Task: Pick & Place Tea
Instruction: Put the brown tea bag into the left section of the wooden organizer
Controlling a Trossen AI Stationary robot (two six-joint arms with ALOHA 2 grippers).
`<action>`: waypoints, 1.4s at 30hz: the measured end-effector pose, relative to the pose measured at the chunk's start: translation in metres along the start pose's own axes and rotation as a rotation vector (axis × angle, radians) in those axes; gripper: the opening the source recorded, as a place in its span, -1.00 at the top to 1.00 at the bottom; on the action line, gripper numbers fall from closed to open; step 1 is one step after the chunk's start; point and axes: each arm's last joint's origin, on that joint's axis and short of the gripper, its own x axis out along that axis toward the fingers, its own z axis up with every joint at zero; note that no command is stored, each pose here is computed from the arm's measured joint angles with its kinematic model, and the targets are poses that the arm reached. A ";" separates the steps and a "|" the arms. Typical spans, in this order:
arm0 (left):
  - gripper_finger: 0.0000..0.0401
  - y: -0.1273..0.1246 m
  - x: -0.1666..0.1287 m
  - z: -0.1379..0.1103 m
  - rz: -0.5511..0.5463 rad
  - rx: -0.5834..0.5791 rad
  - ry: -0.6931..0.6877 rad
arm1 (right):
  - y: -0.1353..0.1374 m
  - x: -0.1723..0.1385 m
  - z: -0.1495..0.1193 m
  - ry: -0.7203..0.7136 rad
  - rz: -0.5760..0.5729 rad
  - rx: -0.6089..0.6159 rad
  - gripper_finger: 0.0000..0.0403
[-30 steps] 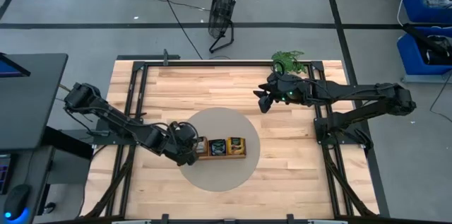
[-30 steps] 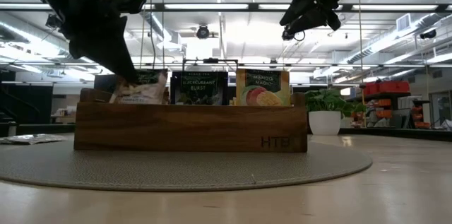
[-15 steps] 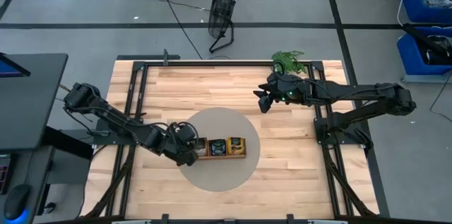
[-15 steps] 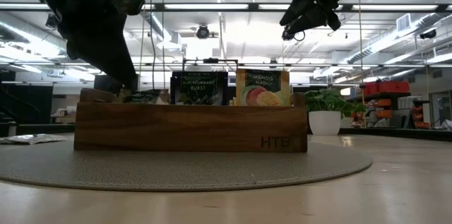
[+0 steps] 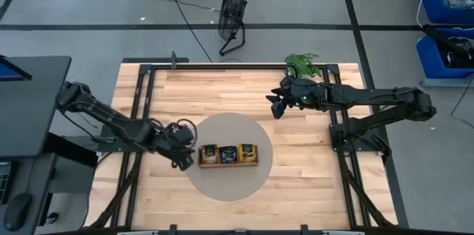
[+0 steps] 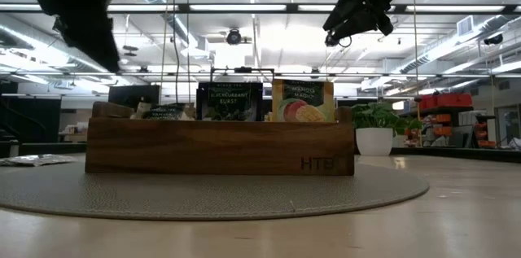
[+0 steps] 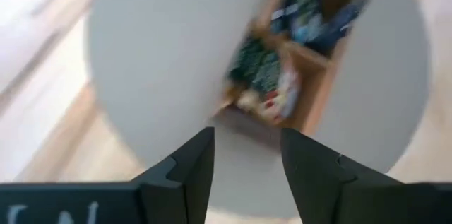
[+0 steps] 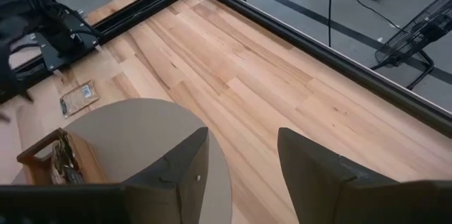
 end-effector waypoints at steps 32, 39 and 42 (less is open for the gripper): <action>0.29 0.051 0.011 -0.051 -0.102 0.397 0.368 | 0.001 0.000 -0.001 0.006 0.001 -0.032 0.11; 0.29 0.054 0.020 -0.058 -0.111 0.421 0.355 | 0.000 0.000 -0.002 0.013 -0.002 -0.053 0.11; 0.29 0.051 0.029 -0.060 -0.130 0.441 0.342 | 0.000 0.000 -0.002 0.013 -0.002 -0.056 0.11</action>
